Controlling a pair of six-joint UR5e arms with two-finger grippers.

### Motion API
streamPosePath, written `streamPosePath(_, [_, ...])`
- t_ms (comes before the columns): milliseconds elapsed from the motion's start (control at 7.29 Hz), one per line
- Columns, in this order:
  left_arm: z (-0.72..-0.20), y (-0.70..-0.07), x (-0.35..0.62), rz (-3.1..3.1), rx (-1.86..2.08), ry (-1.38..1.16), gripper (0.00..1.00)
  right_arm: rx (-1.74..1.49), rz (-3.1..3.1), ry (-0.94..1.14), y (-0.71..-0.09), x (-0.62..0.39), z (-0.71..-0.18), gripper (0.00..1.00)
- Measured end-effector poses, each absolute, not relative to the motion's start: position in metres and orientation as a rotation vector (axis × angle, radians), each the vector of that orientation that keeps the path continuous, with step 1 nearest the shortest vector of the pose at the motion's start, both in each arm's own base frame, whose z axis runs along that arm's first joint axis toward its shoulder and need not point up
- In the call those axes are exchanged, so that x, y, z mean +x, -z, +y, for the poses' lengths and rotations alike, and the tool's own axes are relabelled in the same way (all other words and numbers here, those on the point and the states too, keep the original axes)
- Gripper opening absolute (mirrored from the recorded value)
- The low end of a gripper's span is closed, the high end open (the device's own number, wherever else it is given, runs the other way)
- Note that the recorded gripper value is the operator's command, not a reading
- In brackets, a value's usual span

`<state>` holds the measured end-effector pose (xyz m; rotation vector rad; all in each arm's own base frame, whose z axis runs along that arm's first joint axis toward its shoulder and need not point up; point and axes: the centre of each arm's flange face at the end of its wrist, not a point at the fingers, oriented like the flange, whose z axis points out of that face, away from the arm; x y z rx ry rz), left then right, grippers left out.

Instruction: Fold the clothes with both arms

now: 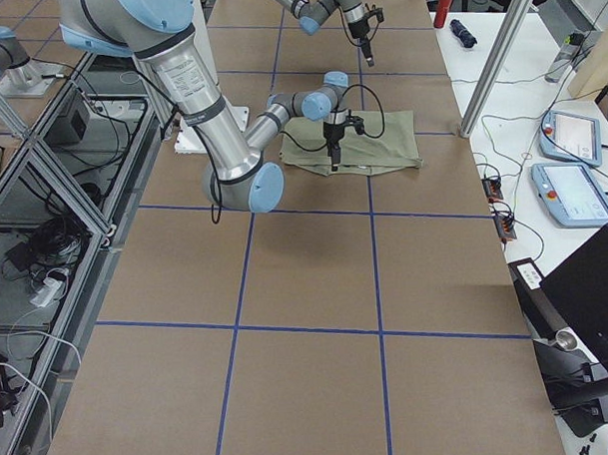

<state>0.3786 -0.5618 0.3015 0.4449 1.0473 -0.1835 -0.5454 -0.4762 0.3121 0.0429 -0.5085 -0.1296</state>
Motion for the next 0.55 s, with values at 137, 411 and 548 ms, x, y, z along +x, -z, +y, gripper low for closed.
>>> streamPosePath(137, [-0.5617,-0.3013,0.3790,1.048,0.445,0.183,1.00,0.044,-0.505,0.134,-0.3117,-0.5443,-0.4769,1.00])
streamPosePath(411, [-0.5616,-0.3011,0.3794,1.048,0.445,0.182,1.00,0.052,-0.508,0.139,-0.3079,-0.5446,-0.4785,1.00])
streamPosePath(548, [-0.5615,-0.3014,0.3794,1.047,0.445,0.181,1.00,0.058,-0.514,0.140,-0.3046,-0.5455,-0.4791,1.00])
